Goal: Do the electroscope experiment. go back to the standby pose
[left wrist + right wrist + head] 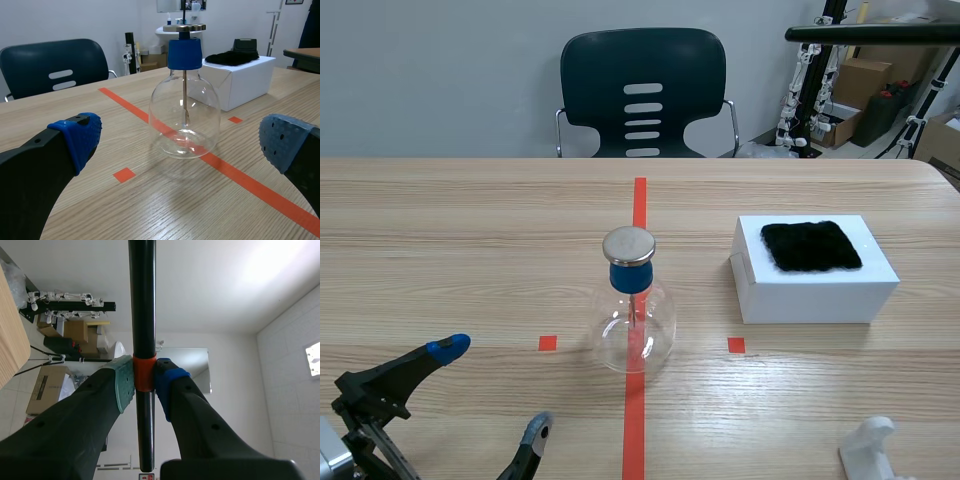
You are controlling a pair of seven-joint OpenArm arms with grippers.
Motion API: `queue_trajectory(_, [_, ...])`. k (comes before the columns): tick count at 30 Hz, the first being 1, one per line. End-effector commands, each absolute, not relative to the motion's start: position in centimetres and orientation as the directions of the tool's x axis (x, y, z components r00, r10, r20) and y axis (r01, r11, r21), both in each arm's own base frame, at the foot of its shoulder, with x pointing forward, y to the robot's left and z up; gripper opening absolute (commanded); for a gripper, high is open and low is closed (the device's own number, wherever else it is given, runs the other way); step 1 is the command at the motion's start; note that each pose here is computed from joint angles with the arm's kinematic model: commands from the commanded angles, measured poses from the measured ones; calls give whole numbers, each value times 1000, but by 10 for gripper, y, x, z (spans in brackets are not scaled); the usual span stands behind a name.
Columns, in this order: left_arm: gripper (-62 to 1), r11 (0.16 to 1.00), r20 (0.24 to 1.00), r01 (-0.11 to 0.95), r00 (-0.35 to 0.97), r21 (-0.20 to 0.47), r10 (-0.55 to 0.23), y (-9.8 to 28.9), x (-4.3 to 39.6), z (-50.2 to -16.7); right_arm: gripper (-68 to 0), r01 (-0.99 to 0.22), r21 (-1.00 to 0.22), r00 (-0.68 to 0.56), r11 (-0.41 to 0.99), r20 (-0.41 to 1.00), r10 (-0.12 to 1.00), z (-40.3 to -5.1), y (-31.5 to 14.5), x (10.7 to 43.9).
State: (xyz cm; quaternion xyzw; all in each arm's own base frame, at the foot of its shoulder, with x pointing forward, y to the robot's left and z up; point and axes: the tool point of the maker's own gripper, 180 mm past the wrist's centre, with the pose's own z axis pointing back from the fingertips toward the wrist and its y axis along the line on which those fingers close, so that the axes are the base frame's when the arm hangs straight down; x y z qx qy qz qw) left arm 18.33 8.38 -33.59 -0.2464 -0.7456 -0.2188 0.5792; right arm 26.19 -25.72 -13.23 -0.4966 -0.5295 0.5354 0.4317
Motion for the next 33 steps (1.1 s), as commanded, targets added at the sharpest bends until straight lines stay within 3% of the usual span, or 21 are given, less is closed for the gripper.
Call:
queue_trajectory(1, [14,784,963,619,-232,40,134,84,184,-329,-665,99,-993,-138,-69,-83,987,-122,-256,264])
queue_trajectory(21, [14,784,963,619,-232,40,134,84,184,-329,-665,126,-990,-116,-66,-81,990,-122,-258,258])
queue_trajectory(33, [14,784,963,619,-232,40,134,84,184,-329,-665,95,-995,-125,-35,-47,991,-140,-232,213])
